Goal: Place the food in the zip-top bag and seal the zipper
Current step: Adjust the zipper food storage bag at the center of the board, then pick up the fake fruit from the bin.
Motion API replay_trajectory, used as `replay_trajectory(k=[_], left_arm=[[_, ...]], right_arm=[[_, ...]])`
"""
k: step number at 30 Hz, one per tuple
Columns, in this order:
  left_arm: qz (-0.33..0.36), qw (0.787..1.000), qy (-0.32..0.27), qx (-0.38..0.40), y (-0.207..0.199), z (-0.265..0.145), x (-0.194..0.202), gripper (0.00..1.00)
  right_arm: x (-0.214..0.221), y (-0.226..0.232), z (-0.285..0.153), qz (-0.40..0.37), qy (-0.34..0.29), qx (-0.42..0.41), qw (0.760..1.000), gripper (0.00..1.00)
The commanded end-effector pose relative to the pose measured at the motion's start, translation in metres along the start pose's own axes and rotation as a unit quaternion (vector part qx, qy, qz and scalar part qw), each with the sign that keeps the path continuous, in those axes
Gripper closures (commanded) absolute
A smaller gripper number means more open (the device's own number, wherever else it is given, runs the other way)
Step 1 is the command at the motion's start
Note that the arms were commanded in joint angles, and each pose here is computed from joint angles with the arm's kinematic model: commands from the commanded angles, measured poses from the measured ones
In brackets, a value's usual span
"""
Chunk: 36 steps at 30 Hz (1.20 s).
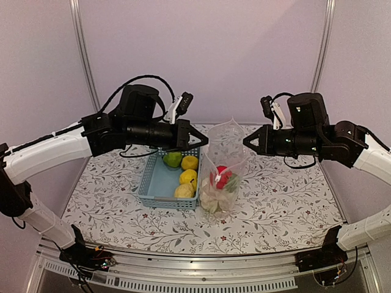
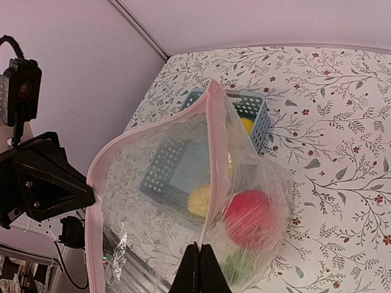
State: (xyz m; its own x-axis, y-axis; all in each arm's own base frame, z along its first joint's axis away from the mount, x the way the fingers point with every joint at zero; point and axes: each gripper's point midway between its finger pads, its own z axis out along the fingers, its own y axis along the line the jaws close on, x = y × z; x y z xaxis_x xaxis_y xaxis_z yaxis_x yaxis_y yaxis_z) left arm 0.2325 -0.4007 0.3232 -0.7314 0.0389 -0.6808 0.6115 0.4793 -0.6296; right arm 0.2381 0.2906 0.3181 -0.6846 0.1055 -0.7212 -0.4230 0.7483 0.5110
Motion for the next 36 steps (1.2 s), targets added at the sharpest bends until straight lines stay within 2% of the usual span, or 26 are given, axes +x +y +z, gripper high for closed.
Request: replay_trajectory(k=[1,4,5,6,8,9,11,13,18,21,31,36], left_arm=[[0.019,1.000,-0.023,0.009,-0.010,-0.012,-0.018,1.00],[0.021,1.000,-0.023,0.003,-0.008,-0.012,-0.018,1.00],[0.022,0.999,-0.023,-0.003,-0.006,-0.013,-0.018,0.95],[0.024,0.999,-0.023,-0.012,-0.003,-0.014,-0.018,0.83],[0.030,0.998,-0.029,-0.036,0.004,-0.019,-0.019,0.52],[0.035,0.998,-0.032,-0.050,0.008,-0.023,-0.019,0.39],[0.038,0.995,-0.045,-0.080,0.020,-0.032,-0.021,0.25],[0.025,0.992,-0.055,-0.111,0.038,-0.041,-0.020,0.18],[-0.037,0.978,-0.033,-0.201,0.106,-0.045,0.016,0.11],[-0.077,0.972,-0.004,-0.221,0.140,-0.034,0.046,0.09],[-0.100,0.957,0.113,-0.250,0.189,0.023,0.101,0.12],[-0.094,0.940,0.151,-0.291,0.212,0.031,0.118,0.17]], right_arm=[[-0.005,0.002,-0.006,-0.004,-0.010,0.001,1.000,1.00],[-0.004,0.002,-0.005,-0.004,-0.008,0.001,1.000,1.00],[-0.004,0.002,-0.005,-0.004,-0.008,0.001,1.000,1.00],[-0.004,0.001,-0.005,-0.004,-0.008,0.002,1.000,1.00],[-0.005,0.002,-0.006,-0.004,-0.009,0.000,1.000,1.00],[-0.005,0.002,-0.006,-0.004,-0.009,0.000,1.000,1.00],[-0.005,0.003,-0.006,-0.003,-0.009,0.000,1.000,1.00],[-0.006,0.003,-0.006,-0.003,-0.009,-0.001,1.000,1.00],[-0.005,0.003,-0.005,-0.003,-0.009,-0.001,1.000,1.00],[-0.005,0.004,-0.004,-0.004,-0.007,-0.003,1.000,1.00],[-0.002,0.002,-0.003,-0.003,-0.003,-0.001,1.000,1.00],[-0.002,0.001,-0.005,-0.003,-0.004,0.001,1.000,1.00]])
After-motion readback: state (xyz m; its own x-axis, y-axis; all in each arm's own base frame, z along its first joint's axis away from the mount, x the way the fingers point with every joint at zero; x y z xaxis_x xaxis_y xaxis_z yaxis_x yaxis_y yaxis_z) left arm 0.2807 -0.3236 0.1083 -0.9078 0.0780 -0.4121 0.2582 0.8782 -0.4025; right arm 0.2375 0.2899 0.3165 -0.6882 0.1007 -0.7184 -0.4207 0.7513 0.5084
